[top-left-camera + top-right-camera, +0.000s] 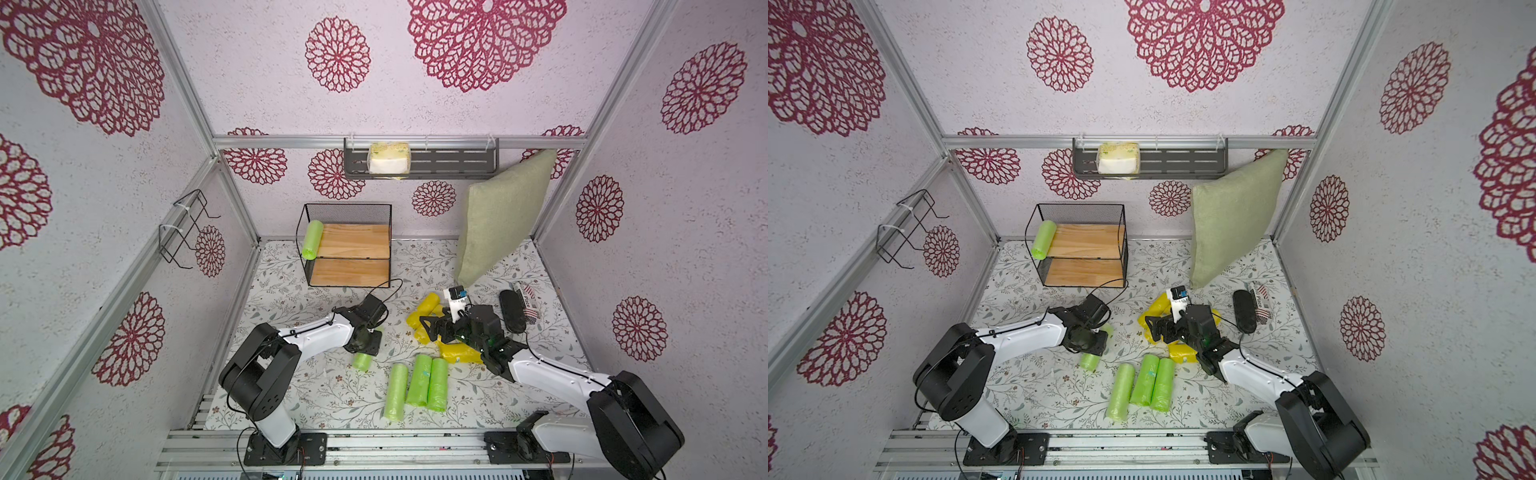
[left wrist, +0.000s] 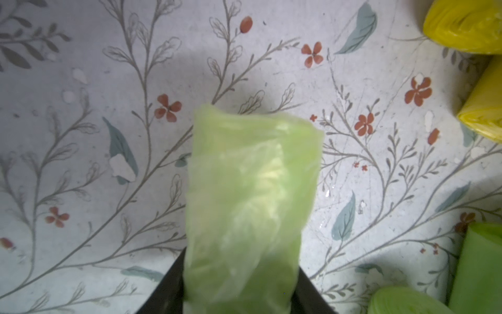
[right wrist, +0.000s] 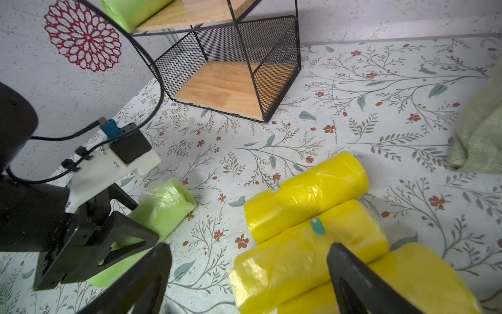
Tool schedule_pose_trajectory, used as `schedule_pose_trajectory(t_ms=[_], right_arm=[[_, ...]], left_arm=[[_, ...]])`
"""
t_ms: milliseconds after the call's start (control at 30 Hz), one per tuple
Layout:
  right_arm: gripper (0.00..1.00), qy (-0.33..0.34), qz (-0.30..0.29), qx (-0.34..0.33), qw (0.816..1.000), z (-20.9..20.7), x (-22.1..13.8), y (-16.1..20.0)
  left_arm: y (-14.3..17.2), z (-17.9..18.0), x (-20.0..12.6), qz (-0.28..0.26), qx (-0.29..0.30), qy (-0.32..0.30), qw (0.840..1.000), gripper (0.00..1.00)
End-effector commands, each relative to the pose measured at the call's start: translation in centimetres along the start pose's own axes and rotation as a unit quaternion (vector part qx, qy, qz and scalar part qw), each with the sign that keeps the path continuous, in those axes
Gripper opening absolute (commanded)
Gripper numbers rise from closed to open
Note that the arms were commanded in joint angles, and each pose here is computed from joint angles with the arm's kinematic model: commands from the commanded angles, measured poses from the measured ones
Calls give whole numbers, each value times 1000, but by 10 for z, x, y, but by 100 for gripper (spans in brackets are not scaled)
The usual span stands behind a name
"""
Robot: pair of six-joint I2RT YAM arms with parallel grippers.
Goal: Sort the rolls of trash bags by color and place them on the shelf
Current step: Pick up the roll of trash bags from the center of the board, then place the roll of trash bags on the shelf.
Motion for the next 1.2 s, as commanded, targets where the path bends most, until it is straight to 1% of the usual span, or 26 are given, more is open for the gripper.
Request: schedule_pose_trajectory(t_ms=[0,100,167,300,367,467,567,667,767,867,1000,1167], right_arm=[[94,-2,-29,1,1000,3,-4,-17],[94,2,-33,-9,999,3,-3,-23],[94,1,-38,-18,999,4,-4,-29],[94,-15,-54,-32,998,11,-7,-37],[94,-28,-66,-38,997,16,-10,-44],[95,-32,-78,-45,995,19,-15,-51],[95,-31,-86,-46,995,20,-18,-55],[95,-31,-92,-46,994,20,-20,-57],[95,-33,-96,-49,994,22,-20,-61],[95,-35,-95,-53,993,22,-18,-61],[95,-42,-96,-48,993,24,-16,-62],[94,-53,-101,-30,993,27,-17,-60]], left_arm=[[-20,2,-25,-48,14,-20,999,47],[-41,8,-57,-92,30,-43,994,47],[-59,13,-86,-129,48,-66,988,47],[-93,25,-142,-199,82,-125,969,47],[-109,34,-172,-221,98,-164,956,48],[-130,46,-207,-243,110,-195,944,48],[-153,58,-234,-263,106,-200,938,48],[-174,72,-254,-278,92,-210,933,48],[-194,82,-266,-289,78,-219,929,48],[-210,89,-271,-299,68,-223,925,48],[-229,94,-263,-297,59,-224,926,49],[-247,101,-243,-273,54,-228,933,50]])
Point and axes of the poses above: each gripper's point midway between its finger pads, its own x axis out along the fingers, its own z axis along the line the jaws close on, y = z × x, the point moved 2 cm from there along -x, back along the fingers, and after that the axes turned 3 degrees about -x, right-handed, at the moved point
